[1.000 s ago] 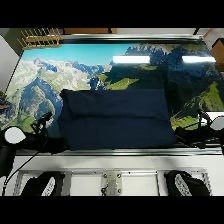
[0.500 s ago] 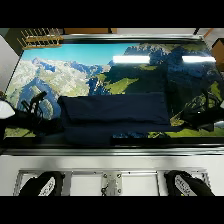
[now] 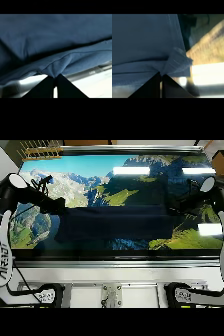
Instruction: Fold the clothes and pants, and hang the long-sleeved shirts on hangers.
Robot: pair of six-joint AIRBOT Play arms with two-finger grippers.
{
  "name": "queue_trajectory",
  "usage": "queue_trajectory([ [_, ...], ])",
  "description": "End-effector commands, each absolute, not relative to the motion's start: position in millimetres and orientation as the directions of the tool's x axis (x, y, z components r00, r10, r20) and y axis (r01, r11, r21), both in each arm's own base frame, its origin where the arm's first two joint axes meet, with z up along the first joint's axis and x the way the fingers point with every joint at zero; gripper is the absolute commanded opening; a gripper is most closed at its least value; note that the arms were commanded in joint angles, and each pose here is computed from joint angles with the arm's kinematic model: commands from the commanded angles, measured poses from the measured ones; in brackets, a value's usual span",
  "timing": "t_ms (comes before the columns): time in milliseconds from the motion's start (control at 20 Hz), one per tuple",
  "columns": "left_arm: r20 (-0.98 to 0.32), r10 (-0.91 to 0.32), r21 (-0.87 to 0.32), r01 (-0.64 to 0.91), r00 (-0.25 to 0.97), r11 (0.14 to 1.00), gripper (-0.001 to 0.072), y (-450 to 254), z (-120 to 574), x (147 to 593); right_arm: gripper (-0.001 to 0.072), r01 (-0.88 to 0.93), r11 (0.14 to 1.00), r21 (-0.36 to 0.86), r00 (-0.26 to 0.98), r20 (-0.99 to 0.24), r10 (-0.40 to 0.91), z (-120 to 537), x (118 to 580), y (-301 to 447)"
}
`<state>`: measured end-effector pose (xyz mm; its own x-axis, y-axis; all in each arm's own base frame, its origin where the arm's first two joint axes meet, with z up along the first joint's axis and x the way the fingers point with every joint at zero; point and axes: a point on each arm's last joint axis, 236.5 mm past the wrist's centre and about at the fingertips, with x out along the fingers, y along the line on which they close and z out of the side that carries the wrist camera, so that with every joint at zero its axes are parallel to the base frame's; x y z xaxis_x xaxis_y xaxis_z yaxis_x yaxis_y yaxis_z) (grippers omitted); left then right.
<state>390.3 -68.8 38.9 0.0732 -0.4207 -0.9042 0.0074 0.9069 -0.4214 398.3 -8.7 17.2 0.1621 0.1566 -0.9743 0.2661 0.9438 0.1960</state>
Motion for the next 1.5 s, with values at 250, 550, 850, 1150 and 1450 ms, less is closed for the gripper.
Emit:
queue_trajectory([
  [250, -0.905, -0.425, -0.425, -0.014, 0.026, 0.905, 0.0009, -64, -13, 449, 0.0012, 0.238, 0.919, 0.315, 0.344, -0.912, 0.224, -5, 476, 14],
  [550, -0.874, -0.461, -0.473, -0.050, 0.153, 0.880, 0.0557, -70, 0, 488, 0.0671, 0.223, 0.859, 0.462, 0.458, -0.827, 0.326, 2, 510, 35],
  [850, -0.840, -0.447, -0.459, 0.037, 0.309, 0.888, 0.0104, -80, 65, 484, 0.0671, 0.079, 0.892, 0.446, 0.385, -0.839, 0.385, 21, 464, -19],
  [1150, -0.845, -0.481, -0.463, 0.128, 0.234, 0.877, 0.0009, -165, 28, 425, 0.0671, 0.356, 0.787, 0.504, 0.254, -0.862, 0.438, -73, 386, -80],
  [1450, -0.831, -0.508, -0.455, 0.247, 0.227, 0.855, 0.0009, -235, 11, 408, 0.0655, 0.335, 0.677, 0.656, 0.257, -0.754, 0.604, -105, 403, -37],
])
